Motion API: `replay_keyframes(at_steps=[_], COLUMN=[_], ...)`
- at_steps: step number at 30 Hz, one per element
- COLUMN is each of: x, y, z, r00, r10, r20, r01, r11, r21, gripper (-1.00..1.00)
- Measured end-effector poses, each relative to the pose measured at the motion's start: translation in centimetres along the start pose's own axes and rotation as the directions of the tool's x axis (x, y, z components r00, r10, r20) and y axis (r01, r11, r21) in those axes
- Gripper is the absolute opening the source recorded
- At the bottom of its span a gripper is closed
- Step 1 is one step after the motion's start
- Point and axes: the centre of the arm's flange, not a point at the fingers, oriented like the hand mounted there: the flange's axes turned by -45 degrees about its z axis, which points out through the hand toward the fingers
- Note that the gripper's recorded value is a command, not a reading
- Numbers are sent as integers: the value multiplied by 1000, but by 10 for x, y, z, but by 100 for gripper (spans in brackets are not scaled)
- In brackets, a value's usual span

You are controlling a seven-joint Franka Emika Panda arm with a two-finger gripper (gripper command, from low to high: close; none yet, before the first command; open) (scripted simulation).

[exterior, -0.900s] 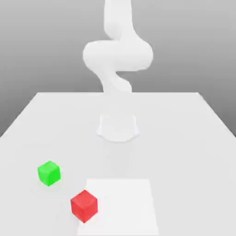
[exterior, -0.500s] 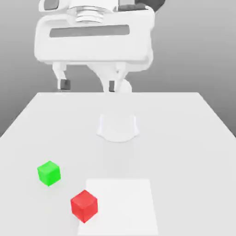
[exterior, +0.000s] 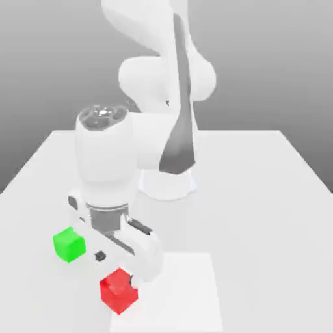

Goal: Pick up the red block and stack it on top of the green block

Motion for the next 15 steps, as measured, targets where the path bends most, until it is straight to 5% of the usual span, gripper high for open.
replay_keyframes(at_steps=[1, 2, 15], x=[-1, -1, 1], y=[0, 1, 12], z=[12, 18, -44], r00=[1000, 1000, 1000], r10=[0, 0, 19], r20=[0, 1, -2], r01=[0, 0, -19], r11=[1000, 1000, 1000], r21=[0, -1, -3], gripper=[0, -100, -100])
